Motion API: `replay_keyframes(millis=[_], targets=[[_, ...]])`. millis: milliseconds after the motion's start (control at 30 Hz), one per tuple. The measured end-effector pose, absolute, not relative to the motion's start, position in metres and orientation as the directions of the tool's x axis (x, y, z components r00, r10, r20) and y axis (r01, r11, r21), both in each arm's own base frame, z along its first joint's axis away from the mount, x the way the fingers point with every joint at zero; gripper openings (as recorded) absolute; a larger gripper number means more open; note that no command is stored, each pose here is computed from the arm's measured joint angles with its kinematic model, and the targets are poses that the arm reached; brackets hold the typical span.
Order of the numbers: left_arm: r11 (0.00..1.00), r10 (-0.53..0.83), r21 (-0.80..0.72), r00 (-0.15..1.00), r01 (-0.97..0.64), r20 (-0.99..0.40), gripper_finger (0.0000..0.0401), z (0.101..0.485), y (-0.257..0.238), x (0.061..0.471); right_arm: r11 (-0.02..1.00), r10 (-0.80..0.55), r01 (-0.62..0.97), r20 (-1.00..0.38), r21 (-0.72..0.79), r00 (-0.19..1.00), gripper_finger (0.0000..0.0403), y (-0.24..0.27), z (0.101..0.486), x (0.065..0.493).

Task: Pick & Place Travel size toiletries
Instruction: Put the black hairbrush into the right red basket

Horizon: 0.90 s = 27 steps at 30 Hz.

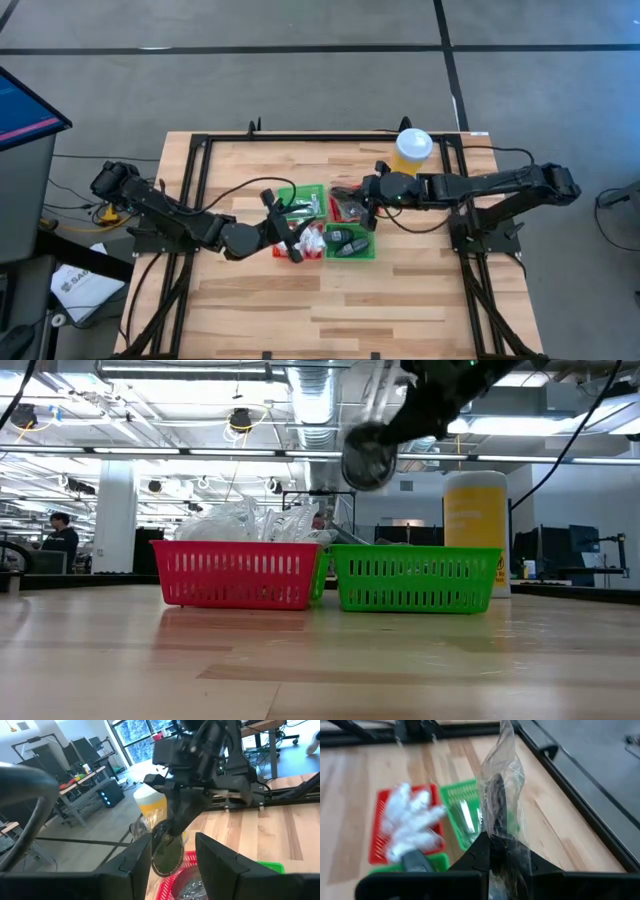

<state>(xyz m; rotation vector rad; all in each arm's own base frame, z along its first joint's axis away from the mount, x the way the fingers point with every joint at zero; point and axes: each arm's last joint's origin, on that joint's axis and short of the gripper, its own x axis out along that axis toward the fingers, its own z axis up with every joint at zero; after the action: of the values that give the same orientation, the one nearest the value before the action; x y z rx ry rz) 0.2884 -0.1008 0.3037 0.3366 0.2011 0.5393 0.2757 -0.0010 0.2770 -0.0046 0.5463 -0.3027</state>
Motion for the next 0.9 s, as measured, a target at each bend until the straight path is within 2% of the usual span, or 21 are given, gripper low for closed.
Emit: replay_keyframes(millis=[200,400,900], targets=[[0.805,0.533,0.364,0.84,-0.468,-0.099,0.014,0.304,-0.101,0.288,0.939,-0.327,0.325,-0.596,-0.115,0.734,0.0016,-0.016,0.269,0.269],[0.805,0.533,0.364,0.84,-0.468,-0.099,0.014,0.304,-0.101,0.288,0.93,-0.347,0.343,-0.616,-0.131,0.707,0.0016,-0.024,0.267,0.267],[0.807,0.533,0.357,0.841,-0.471,-0.094,0.014,0.304,-0.101,0.289,0.934,-0.355,0.272,-0.679,-0.232,0.642,0.0016,-0.027,0.26,0.261]])
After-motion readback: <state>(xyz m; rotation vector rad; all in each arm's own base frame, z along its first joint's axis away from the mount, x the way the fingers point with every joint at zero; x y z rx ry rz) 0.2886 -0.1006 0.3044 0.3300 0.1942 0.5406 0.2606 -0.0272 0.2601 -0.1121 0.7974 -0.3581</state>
